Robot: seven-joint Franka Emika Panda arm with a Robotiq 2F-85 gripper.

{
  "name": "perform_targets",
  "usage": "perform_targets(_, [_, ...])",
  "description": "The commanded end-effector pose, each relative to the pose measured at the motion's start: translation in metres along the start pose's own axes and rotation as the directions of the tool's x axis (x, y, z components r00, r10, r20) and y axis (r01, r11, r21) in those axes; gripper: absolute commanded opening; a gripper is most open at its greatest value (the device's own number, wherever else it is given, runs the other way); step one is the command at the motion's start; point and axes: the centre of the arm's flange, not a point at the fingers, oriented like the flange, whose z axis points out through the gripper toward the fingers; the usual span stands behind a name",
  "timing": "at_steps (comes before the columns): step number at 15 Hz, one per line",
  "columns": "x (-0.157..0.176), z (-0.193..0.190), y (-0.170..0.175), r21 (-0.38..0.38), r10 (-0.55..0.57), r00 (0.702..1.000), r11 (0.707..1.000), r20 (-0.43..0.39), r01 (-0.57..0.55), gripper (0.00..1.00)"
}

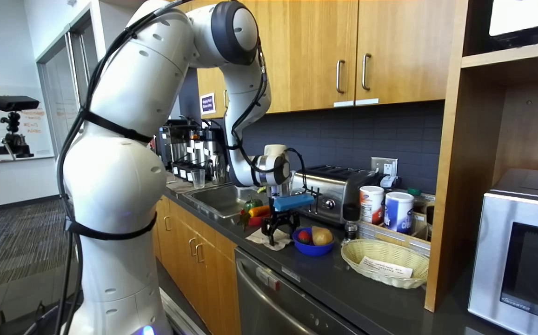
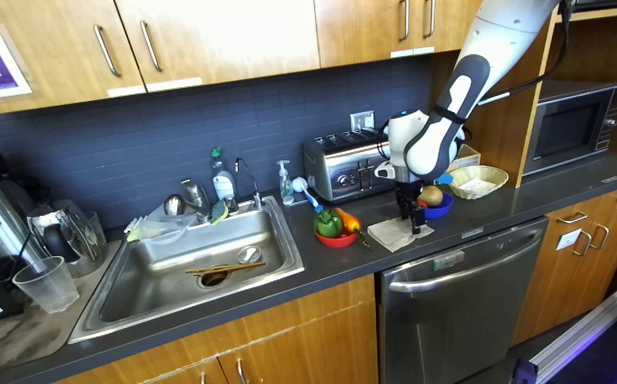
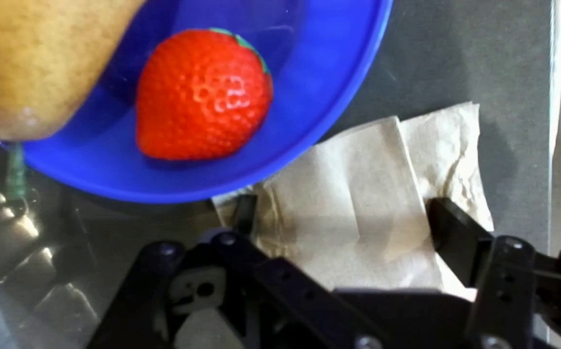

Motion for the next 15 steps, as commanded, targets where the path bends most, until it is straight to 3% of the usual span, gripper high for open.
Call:
perform_targets(1, [-0.0016,0.0130,0.0008,0.022,-0.015,1.000,1.000,0.023,0.015,0.58])
perform_targets(8, [-0.0015,0.0047,0.0041,0.018,-0.014,1.000,1.000,0.018,0.014,0.04])
perform_targets(9, [-0.0013,0.0046,0.0042,0.016,-0.015,1.000,1.000,0.018,0.015,0.00])
perform_targets(15, [0.0014,0.0082,-0.0023,0.015,-0.029,0.999,0.999,0.034,0.028,0.00])
